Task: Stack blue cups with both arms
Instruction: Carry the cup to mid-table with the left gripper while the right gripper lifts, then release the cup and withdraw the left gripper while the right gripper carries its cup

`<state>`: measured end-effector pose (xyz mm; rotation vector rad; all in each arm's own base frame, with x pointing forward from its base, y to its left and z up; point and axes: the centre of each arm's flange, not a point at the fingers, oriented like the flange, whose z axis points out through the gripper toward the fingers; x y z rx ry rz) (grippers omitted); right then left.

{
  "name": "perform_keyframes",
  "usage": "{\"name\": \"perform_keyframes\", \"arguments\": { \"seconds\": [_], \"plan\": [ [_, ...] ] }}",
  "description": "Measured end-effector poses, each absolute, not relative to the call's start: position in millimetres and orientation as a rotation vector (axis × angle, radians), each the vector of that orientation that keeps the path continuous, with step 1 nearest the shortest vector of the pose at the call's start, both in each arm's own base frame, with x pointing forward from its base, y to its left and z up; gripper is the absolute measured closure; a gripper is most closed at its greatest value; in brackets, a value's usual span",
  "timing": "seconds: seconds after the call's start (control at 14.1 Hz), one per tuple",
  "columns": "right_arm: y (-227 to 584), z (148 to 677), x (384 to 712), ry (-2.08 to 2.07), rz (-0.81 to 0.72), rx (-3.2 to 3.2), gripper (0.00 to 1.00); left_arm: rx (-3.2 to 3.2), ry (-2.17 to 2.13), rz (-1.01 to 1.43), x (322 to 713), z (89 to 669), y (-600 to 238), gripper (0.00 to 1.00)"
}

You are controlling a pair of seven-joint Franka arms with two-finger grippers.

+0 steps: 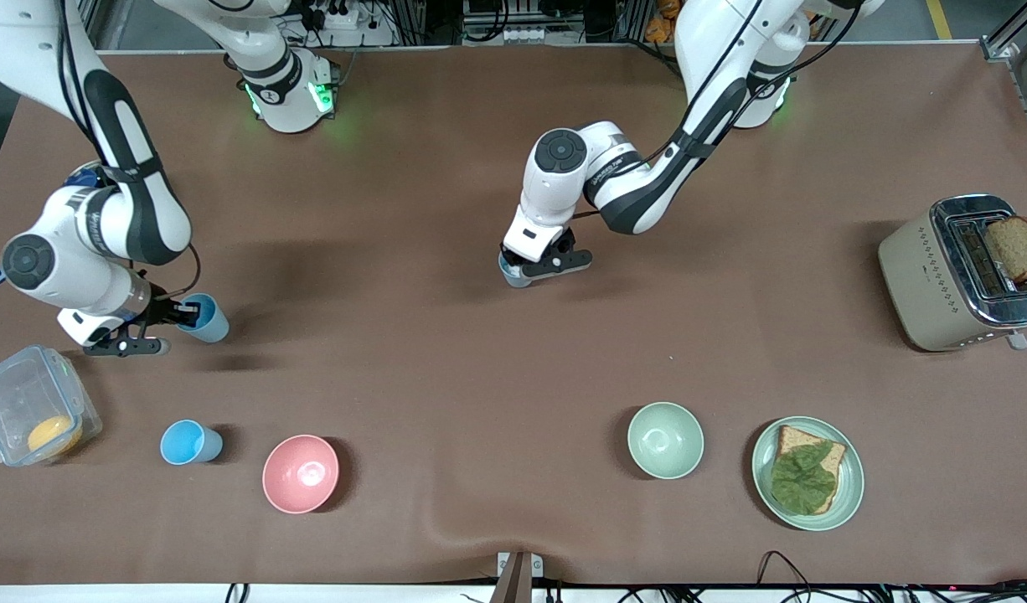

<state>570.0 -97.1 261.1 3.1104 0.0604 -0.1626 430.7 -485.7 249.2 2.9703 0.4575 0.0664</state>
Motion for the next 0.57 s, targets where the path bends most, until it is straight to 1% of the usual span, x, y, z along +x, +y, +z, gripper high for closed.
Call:
{"name": "perform_keyframes", "arguments": {
  "seconds": [0.07, 0.14, 0.21, 0.28, 0.36, 0.57],
  "plan": [
    [-95.2, 273.6, 574.1, 0.065, -0.18, 3.112, 0.96, 2.962, 0.487, 0.088, 439.7, 262.4, -483.3, 0.31],
    [-94.1, 284.1, 577.8, 0.068, -0.192, 3.113, 0.96, 2.966, 0.509, 0.114, 448.9, 280.8, -477.9, 0.22],
    [-92.9, 292.7, 581.6, 0.071, -0.201, 3.114, 0.96, 2.971, 0.535, 0.147, 457.9, 305.0, -469.9, 0.11],
    [-90.2, 300.1, 585.4, 0.071, -0.212, 3.116, 0.96, 2.975, 0.569, 0.189, 467.1, 333.7, -458.6, 0.03],
    [-85.2, 305.9, 588.4, 0.062, -0.23, 3.117, 0.96, 2.976, 0.61, 0.236, 477.1, 363.8, -443.1, 0.0],
    [-49.3, 314.1, 595.3, -0.012, -0.253, 3.122, 0.96, 3.068, 0.625, 0.322, 512.2, 438.1, -374.8, 0.0]
  ]
}}
